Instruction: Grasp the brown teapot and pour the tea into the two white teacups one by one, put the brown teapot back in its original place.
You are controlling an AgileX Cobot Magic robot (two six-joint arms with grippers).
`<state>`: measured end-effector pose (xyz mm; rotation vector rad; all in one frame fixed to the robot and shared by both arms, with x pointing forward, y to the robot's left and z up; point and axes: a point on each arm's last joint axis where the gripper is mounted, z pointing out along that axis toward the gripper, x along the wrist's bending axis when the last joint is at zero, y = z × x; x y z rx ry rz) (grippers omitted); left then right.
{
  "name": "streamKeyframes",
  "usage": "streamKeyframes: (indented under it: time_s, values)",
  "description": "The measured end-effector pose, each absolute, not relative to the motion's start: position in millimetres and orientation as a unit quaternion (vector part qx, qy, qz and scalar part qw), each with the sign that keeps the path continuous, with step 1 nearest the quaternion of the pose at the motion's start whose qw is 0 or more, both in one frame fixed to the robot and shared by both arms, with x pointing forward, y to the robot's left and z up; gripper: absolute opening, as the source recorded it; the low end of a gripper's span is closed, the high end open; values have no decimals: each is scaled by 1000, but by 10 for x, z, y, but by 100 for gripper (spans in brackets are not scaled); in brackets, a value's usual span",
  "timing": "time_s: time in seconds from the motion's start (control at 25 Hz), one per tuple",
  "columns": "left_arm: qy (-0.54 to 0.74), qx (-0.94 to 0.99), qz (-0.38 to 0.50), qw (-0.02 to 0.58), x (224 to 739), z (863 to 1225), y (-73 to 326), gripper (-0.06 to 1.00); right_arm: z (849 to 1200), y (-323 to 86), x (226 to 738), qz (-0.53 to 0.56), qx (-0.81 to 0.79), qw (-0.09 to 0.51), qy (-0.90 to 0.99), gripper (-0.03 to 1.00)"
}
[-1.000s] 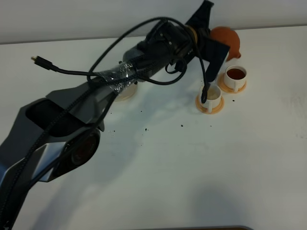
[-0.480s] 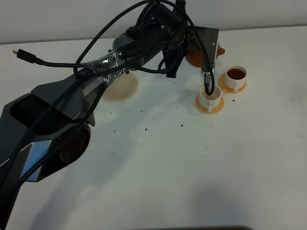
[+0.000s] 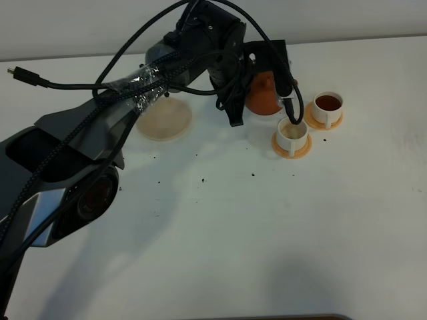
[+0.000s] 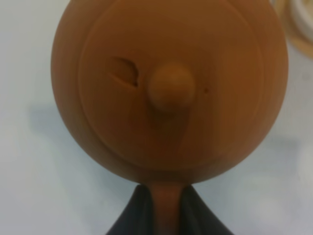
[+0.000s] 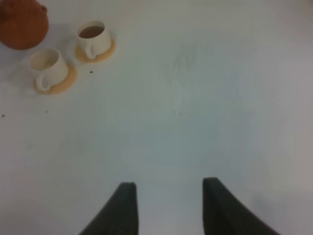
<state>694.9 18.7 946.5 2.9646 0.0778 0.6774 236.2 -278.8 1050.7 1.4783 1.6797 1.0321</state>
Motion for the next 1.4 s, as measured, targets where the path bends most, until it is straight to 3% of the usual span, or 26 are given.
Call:
streamKeyframes:
  time_s: [0.28, 0.48, 0.92, 1.16, 1.4]
  values:
    - [86, 975, 185, 85, 7036, 9444, 373, 11, 10507, -2788, 2362, 395, 566, 332, 643, 31]
    - [95, 981, 158, 58, 7011, 9481, 494, 11, 10507, -2788, 2362, 395, 566, 332, 643, 31]
    - [50, 989, 140, 29, 6801, 10054, 628, 11, 10507, -2788, 2362, 395, 566, 332, 643, 31]
    - [17, 990, 135, 20, 6750, 10019, 564, 11, 10507, -2788, 2362, 395, 566, 332, 643, 31]
    - [-59, 987, 144, -30, 6705, 9864, 443, 11, 10507, -2788, 2362, 395, 566, 332, 643, 31]
